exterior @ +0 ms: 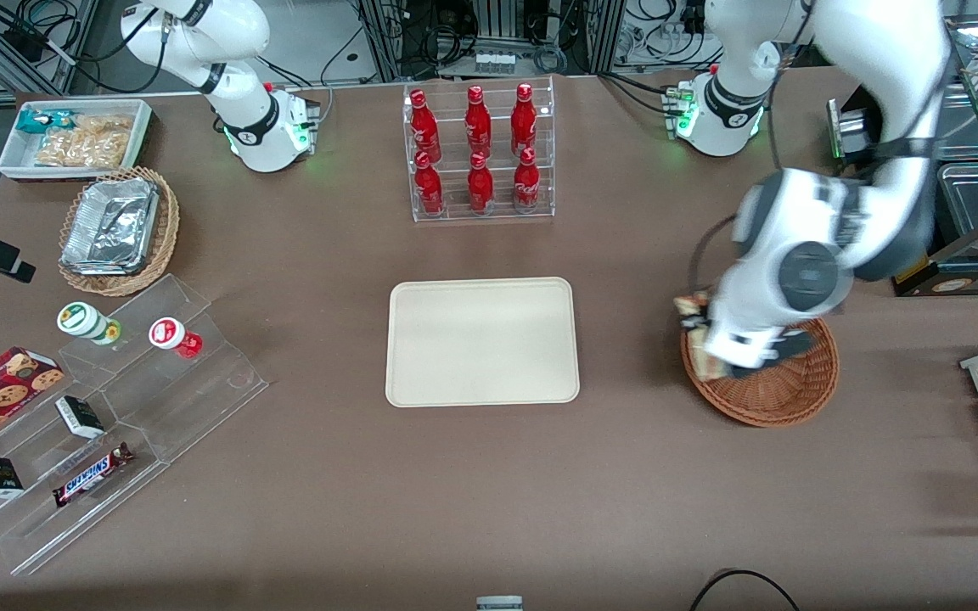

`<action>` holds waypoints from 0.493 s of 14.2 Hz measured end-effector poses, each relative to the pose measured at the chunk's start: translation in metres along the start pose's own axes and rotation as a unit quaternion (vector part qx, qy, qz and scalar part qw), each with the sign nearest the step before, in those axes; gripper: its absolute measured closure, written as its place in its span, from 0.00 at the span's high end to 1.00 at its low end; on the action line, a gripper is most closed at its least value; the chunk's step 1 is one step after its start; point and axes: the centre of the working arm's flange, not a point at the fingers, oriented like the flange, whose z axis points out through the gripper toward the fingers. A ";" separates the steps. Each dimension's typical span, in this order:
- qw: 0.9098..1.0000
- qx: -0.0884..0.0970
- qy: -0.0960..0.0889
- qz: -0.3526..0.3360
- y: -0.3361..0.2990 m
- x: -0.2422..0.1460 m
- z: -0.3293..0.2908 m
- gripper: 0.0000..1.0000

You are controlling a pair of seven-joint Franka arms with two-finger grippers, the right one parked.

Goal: Place sandwich from basket to tray
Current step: 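Lower the left gripper and grasp the triangular sandwich, then lift the sandwich and carry it over the cream tray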

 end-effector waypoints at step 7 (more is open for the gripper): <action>0.999 -0.043 0.033 0.004 0.202 -0.060 0.041 0.19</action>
